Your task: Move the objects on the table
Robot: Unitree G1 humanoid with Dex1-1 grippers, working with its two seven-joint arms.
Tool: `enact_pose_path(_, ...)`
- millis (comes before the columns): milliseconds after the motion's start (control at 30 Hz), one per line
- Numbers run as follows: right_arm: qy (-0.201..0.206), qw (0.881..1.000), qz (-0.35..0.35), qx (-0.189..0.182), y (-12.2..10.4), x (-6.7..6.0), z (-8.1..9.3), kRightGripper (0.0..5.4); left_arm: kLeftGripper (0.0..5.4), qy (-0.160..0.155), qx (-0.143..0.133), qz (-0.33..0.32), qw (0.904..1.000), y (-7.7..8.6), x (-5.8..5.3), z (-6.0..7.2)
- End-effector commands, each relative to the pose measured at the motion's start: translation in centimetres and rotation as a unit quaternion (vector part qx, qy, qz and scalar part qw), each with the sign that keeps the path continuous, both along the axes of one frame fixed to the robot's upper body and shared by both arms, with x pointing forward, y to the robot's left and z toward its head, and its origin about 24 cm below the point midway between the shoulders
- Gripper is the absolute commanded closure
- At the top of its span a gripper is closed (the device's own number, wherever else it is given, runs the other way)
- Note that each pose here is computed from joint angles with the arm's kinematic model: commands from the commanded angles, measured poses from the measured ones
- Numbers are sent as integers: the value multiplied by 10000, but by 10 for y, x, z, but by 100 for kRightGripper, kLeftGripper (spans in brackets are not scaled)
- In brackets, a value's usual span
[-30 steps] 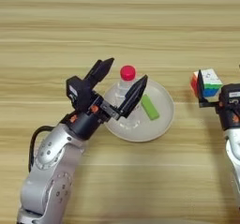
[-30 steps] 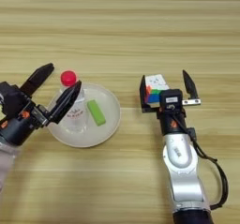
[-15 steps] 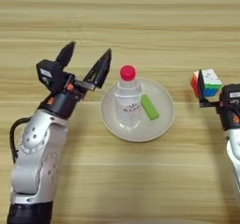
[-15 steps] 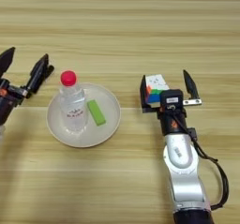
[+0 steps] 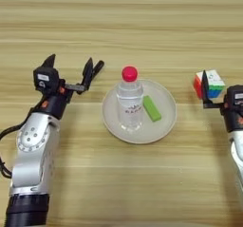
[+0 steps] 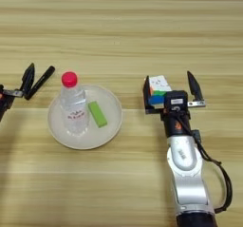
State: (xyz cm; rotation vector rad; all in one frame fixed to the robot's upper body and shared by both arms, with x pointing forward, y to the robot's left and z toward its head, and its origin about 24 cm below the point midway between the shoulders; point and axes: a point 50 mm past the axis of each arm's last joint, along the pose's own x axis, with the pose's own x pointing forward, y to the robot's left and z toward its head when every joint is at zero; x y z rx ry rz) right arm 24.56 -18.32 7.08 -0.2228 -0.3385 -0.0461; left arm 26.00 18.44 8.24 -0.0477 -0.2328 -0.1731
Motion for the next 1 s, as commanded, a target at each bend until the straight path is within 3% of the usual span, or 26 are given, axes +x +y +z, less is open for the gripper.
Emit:
enact_pose_path(33, 26, 10000, 0, 26, -4, 1, 1, 0, 5, 197, 205, 65, 9996, 1, 7, -11)
enact_pose_path(267, 32, 10000, 32, 48, -2, 3, 1, 0, 5, 746, 258, -136, 9968, 8, 23, -26)
enact_pose_path(433, 26, 10000, 78, 52, 2, 3, 1, 0, 5, 1087, 365, -307, 9929, 15, 44, -30)
enact_pose_path(567, 19, 9999, 99, 55, 4, 2, 1, 0, 5, 1445, 628, -496, 9863, 16, 66, -36)
enact_pose_path(667, 17, 9999, 107, 51, 5, 2, 1, 0, 5, 1702, 631, -647, 9813, 13, 77, -39)
enact_pose_path(1000, 19, 9999, 122, 18, 5, 1, 2, 0, 5, 2305, 644, -1020, 9656, 1, 94, -51)
